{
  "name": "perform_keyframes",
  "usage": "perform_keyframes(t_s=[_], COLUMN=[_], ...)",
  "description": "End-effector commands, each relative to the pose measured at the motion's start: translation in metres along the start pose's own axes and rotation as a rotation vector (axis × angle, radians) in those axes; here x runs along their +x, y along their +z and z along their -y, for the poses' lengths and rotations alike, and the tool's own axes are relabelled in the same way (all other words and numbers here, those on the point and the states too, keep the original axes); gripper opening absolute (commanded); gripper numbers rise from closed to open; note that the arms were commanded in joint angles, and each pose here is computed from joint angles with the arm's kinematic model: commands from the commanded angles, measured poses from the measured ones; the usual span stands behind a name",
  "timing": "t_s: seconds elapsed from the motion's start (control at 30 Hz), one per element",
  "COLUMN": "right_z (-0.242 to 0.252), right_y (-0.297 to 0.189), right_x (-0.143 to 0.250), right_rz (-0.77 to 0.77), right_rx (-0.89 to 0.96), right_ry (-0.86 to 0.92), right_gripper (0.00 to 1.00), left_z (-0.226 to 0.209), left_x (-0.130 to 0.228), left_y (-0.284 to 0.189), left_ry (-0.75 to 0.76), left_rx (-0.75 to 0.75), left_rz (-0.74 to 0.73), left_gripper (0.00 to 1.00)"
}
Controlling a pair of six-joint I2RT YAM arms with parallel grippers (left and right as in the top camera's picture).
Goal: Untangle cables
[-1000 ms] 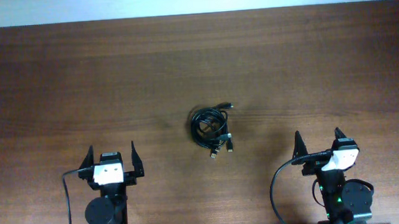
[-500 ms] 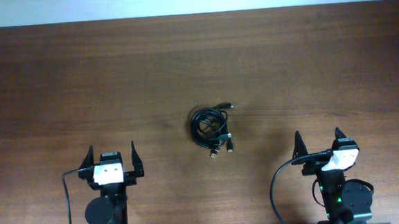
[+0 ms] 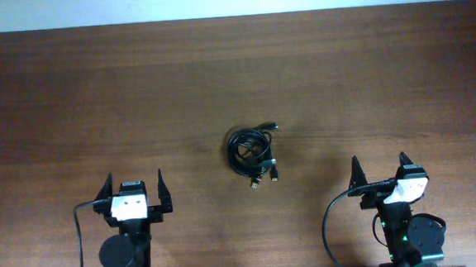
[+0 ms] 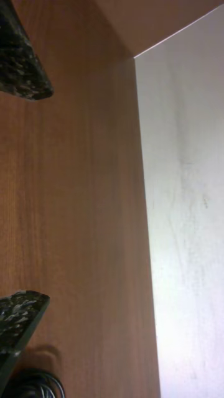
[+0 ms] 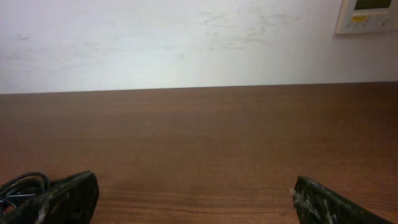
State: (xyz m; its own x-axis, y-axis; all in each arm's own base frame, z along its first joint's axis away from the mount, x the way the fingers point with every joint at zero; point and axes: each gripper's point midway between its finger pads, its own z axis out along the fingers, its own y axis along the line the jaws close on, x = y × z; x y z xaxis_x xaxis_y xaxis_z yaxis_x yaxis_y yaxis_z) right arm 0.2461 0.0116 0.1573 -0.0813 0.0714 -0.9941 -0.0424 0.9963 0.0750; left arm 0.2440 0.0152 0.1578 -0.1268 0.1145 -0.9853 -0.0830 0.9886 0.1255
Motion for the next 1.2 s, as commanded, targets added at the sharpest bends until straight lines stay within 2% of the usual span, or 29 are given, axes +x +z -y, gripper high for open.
perform_keyframes(t_s=[0.0, 0.1, 0.43, 0.53, 0.9, 1.17], right_z=[0.001, 0.001, 0.001, 0.001, 0.001, 0.0], right_y=[0.0, 0.0, 0.0, 0.0, 0.0, 0.0], right_x=[0.004, 0.004, 0.004, 0.004, 0.004, 0.004], right_rz=[-0.012, -0.012, -0.012, -0.012, -0.012, -0.012], right_rx=[0.009, 0.009, 0.009, 0.009, 0.009, 0.002], right_ry=[-0.001, -0.001, -0.001, -0.001, -0.001, 0.01], right_gripper=[0.99, 0.99, 0.99, 0.99, 0.99, 0.99], left_z=[0.0, 0.0, -0.008, -0.003, -0.01, -0.011], left_x=[-0.019, -0.021, -0.074, -0.086, -0.129, -0.149], left_y=[-0.006, -0.007, -0.031, -0.039, -0.059, -0.046], left_ry=[-0.005, -0.014, -0.064, -0.062, -0.068, -0.056], left_rx=[0.016, 0.018, 0.02, 0.063, 0.058, 0.067], left_rz=[0.02, 0.021, 0.074, 0.081, 0.159, 0.008], left_gripper=[0.99, 0.99, 0.99, 0.99, 0.99, 0.99])
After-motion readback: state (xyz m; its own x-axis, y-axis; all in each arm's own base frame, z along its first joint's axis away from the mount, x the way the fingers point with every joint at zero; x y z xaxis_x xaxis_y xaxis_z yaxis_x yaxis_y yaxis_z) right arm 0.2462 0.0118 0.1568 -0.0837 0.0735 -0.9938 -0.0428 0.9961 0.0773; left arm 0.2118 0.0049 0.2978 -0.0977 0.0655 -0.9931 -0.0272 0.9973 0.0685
